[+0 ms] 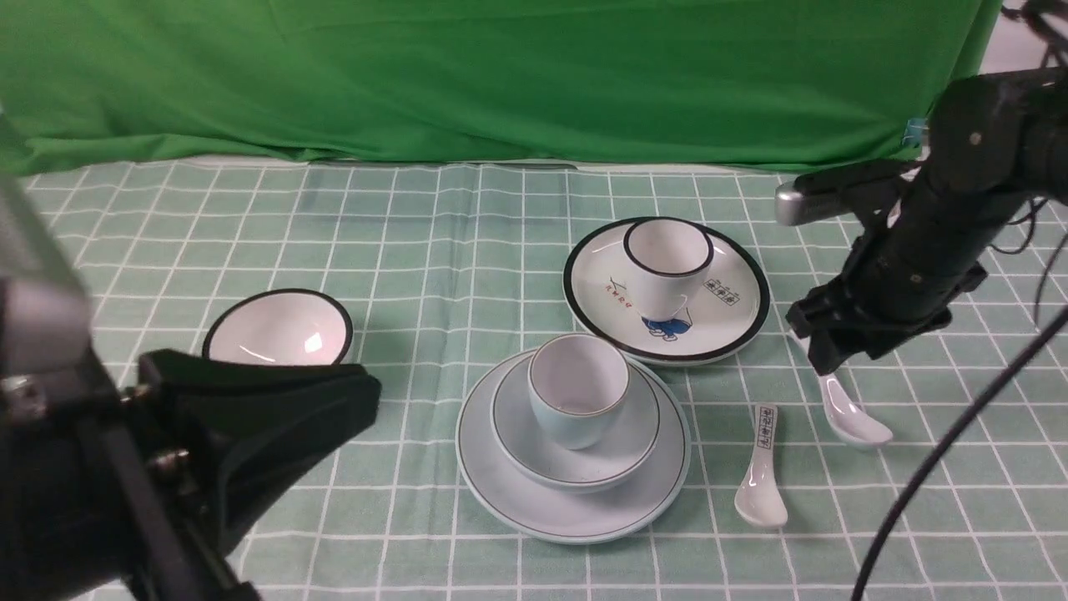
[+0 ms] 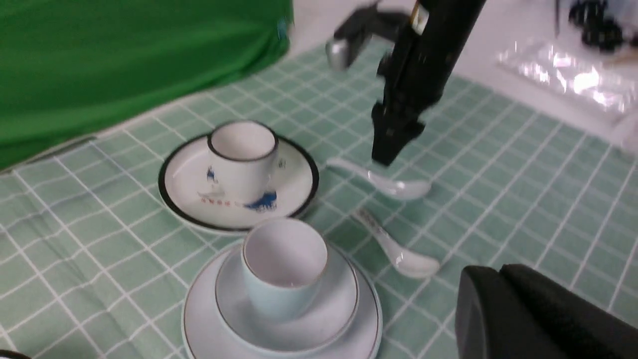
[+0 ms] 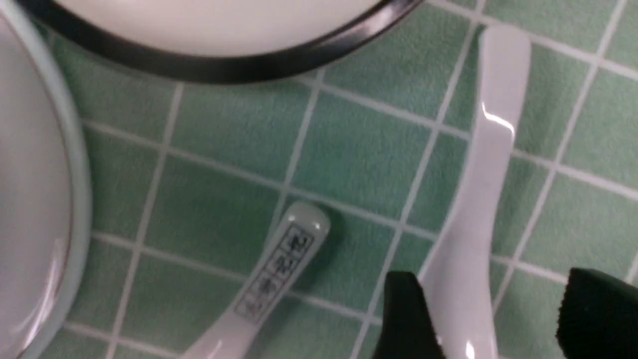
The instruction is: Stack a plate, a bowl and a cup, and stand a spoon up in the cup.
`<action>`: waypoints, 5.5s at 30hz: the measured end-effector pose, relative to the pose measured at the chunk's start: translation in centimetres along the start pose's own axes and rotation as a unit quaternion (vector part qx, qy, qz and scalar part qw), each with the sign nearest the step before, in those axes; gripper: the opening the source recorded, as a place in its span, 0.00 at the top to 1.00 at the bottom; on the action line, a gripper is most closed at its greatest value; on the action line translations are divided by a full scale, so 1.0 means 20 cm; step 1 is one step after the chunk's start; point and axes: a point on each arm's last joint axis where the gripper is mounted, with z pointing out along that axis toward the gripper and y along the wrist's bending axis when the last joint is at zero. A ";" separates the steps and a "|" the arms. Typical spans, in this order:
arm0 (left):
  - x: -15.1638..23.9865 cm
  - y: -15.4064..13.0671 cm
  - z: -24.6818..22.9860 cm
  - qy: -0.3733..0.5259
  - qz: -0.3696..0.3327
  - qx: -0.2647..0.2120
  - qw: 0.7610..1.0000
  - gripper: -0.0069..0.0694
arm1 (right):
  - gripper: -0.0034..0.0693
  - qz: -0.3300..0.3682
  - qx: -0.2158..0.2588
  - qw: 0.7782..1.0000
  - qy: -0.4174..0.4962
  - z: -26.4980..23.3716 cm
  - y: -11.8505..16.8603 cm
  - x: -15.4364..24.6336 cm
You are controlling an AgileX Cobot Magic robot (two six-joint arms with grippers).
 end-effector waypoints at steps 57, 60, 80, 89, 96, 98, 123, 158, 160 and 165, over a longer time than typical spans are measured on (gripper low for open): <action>0.07 -0.02 -0.07 0.025 0.057 0.012 0.998 0.90 | 0.72 -0.182 -0.118 0.798 -0.563 -0.48 0.88 0.46; 0.07 -0.02 -0.07 0.026 0.061 0.011 0.998 0.90 | 0.72 -0.224 -0.136 0.778 -0.571 -0.52 0.90 0.49; 0.07 -0.01 -0.07 0.029 0.075 0.007 0.997 0.90 | 0.72 -0.121 -0.231 0.726 -0.636 -0.17 0.77 0.34; 0.07 -0.01 -0.07 0.029 0.076 0.006 0.997 0.90 | 0.72 -0.108 -0.223 0.748 -0.616 -0.03 0.73 0.29; 0.07 -0.01 -0.07 0.030 0.076 0.007 0.997 0.90 | 0.72 -0.110 -0.220 0.745 -0.620 -0.01 0.73 0.24; 0.08 -0.01 -0.07 0.033 0.076 0.008 0.997 0.90 | 0.72 -0.114 -0.216 0.745 -0.621 0.00 0.73 0.24; 0.10 -0.02 -0.08 0.037 0.076 0.010 0.996 0.90 | 0.54 -0.146 -0.210 0.796 -0.549 -0.38 0.71 0.39; 0.52 0.07 -0.07 -0.025 0.092 -0.065 0.993 0.89 | 0.89 0.026 -0.036 0.855 -0.517 -0.55 0.35 1.21; 0.52 0.07 -0.07 -0.024 0.092 -0.065 0.993 0.89 | 0.93 0.007 0.017 0.841 -0.540 -0.50 0.28 1.32; 0.52 0.07 -0.07 -0.024 0.092 -0.065 0.993 0.89 | 0.93 0.104 0.081 0.808 -0.575 -0.30 0.20 1.57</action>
